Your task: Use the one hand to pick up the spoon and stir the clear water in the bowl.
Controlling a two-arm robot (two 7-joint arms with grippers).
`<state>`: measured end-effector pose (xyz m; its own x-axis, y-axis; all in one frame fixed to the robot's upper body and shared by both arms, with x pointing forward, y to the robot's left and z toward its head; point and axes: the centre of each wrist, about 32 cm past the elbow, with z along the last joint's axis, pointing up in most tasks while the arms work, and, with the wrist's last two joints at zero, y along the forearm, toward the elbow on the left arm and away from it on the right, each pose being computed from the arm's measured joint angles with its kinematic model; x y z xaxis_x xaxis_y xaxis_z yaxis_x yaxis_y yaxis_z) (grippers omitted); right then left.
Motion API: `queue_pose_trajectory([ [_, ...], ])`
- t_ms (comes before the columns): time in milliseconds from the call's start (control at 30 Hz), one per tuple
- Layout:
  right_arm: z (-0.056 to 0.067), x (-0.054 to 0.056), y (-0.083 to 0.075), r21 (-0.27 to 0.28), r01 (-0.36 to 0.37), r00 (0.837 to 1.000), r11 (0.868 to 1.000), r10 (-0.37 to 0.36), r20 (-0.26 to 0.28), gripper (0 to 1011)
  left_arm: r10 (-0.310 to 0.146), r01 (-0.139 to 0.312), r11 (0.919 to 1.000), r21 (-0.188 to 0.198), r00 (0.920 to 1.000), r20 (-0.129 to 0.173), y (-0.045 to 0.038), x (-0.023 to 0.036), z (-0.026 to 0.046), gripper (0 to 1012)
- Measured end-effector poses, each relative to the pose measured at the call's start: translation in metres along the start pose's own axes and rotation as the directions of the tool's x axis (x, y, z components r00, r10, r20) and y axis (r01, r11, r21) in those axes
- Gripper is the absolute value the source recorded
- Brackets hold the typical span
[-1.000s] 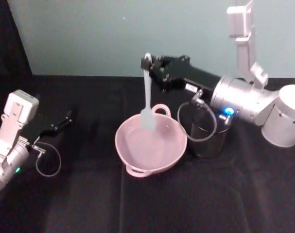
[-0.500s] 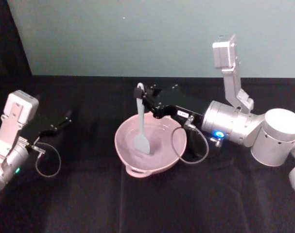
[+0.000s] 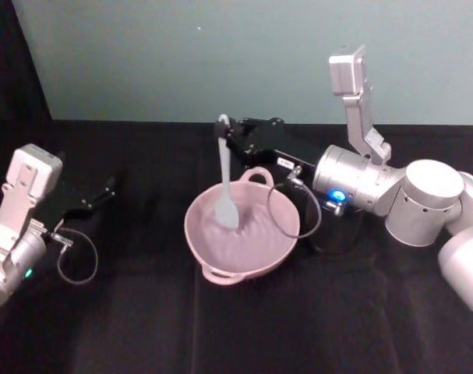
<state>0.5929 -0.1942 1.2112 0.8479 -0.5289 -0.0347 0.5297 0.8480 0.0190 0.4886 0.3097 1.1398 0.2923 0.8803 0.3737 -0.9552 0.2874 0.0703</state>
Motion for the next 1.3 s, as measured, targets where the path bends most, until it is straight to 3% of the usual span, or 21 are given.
queue_pose_trajectory([
  [200, 0.001, 0.011, -0.012, -0.001, 0.073, 0.997, 0.997, -0.073, 0.018, 110, 0.0, 0.0, 1.0, 0.0, 1.0, 0.0, 0.0, 0.0, 0.0, 1011],
  [433, 0.002, 0.012, -0.034, 0.001, 0.127, 0.991, 0.992, -0.127, 0.032, 110, 0.0, 0.0, 1.0, 0.0, 1.0, 0.0, 0.0, 0.0, 0.0, 1011],
  [600, 0.005, 0.004, -0.045, -0.011, 0.136, 0.99, 0.991, -0.135, 0.05, 110, 0.0, 0.0, 1.0, 0.0, 1.0, 0.0, 0.0, 0.0, 0.0, 1011],
  [767, 0.01, -0.011, -0.05, -0.028, 0.11, 0.992, 0.994, -0.108, 0.073, 110, 0.0, 0.0, 1.0, 0.0, 1.0, 0.0, 0.0, 0.0, 0.0, 1011],
  [967, 0.014, -0.034, -0.042, -0.046, 0.04, 0.995, 0.998, -0.035, 0.097, 110, 0.0, 0.0, 1.0, 0.0, 1.0, 0.0, 0.0, 0.0, 0.0, 1011],
  [1100, 0.015, -0.043, -0.035, -0.046, 0.001, 0.995, 0.999, 0.003, 0.099, 110, 0.0, 0.0, 1.0, 0.0, 1.0, 0.0, 0.0, 0.0, 0.0, 1011],
  [1300, 0.016, -0.048, -0.023, -0.041, -0.039, 0.995, 0.998, 0.043, 0.094, 110, 0.0, 0.0, 1.0, 0.0, 1.0, 0.0, 0.0, 0.0, 0.0, 1011],
])
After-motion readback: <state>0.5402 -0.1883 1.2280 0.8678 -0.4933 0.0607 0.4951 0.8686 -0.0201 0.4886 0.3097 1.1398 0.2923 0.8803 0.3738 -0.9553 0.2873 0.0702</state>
